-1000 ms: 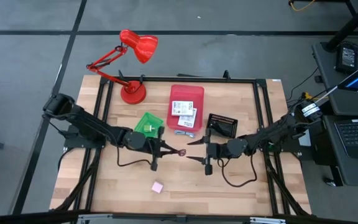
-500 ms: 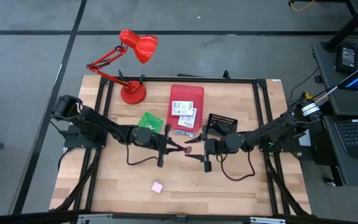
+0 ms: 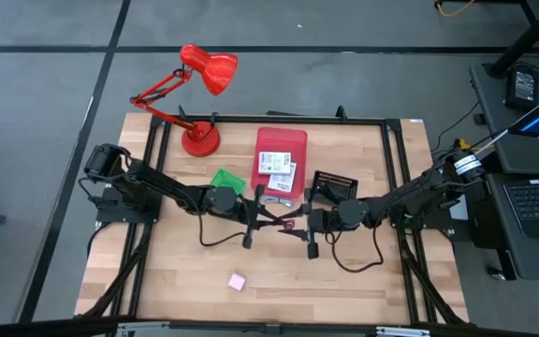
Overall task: Pick and place items into bin
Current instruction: Put the pink charger cable into the black bin
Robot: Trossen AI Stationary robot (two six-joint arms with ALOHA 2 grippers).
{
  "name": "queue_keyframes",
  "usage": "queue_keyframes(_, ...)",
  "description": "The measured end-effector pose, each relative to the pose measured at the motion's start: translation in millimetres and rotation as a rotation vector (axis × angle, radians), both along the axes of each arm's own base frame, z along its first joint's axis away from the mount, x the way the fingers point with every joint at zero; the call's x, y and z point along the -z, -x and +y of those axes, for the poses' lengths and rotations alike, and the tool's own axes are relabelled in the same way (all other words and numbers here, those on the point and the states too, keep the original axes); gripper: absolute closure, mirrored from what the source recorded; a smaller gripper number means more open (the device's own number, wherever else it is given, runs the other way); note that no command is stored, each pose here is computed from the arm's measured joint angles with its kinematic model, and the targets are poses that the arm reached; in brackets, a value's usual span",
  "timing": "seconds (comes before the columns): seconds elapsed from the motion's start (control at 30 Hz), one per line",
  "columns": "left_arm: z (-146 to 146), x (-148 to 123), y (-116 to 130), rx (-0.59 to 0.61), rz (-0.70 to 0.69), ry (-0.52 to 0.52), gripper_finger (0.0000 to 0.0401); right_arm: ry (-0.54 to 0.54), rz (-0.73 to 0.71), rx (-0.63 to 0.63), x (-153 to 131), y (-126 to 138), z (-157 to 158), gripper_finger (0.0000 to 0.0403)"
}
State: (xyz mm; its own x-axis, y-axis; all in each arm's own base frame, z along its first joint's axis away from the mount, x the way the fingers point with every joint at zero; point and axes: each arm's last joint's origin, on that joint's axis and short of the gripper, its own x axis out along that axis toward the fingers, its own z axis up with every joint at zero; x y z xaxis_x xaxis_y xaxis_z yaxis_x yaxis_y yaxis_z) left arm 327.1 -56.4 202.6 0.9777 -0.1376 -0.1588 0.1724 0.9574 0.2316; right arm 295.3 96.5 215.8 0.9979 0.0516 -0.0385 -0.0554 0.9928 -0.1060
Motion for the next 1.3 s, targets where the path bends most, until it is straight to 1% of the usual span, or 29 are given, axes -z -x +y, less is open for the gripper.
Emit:
queue_keyframes(0.3, 0, -4, 3, 0.003, 0.004, 0.002, 0.0391, 0.041, 0.027, 0.005, 3, 0, 0, 0.0386)
queue_keyframes(0.33, 0, -4, 3, 0.002, 0.002, 0.002, 0.0387, 0.054, 0.026, 0.005, 3, 0, 0, 0.0393)
queue_keyframes(0.4, 0, -4, 3, -0.004, 0.006, 0.004, 0.0377, 0.061, 0.023, 0.005, 2, 0, 0, 0.0393)
queue_keyframes(0.57, 2, -2, 4, -0.068, 0.038, 0.017, 0.0342, 0.083, 0.040, 0.012, 4, 0, -1, 0.0398)
queue_keyframes(0.67, 2, -2, 4, -0.073, 0.041, 0.027, 0.0323, 0.085, 0.041, 0.009, 4, 0, -1, 0.0399)
queue_keyframes(0.8, 3, -7, 8, -0.075, 0.061, 0.014, 0.0306, 0.084, 0.040, 0.008, 4, 0, -1, 0.0401)
queue_keyframes(0.87, 3, -11, 12, -0.079, 0.075, 0.001, 0.0303, 0.085, 0.041, 0.035, 4, 0, -1, 0.0401)
queue_keyframes(1.0, 3, -20, 22, -0.080, 0.113, -0.005, 0.0306, 0.103, 0.079, 0.071, 5, 3, -3, 0.0401)
queue_keyframes(1.1, 0, -27, 30, -0.064, 0.133, -0.011, 0.0315, 0.115, 0.102, 0.108, 3, 6, -5, 0.0402)
queue_keyframes(1.2, -4, -31, 38, -0.071, 0.160, -0.024, 0.0333, 0.115, 0.153, 0.170, 0, 12, -9, 0.0402)
queue_keyframes(1.3, -7, -33, 44, -0.119, 0.187, -0.040, 0.0359, 0.094, 0.215, 0.236, -5, 22, -14, 0.0402)
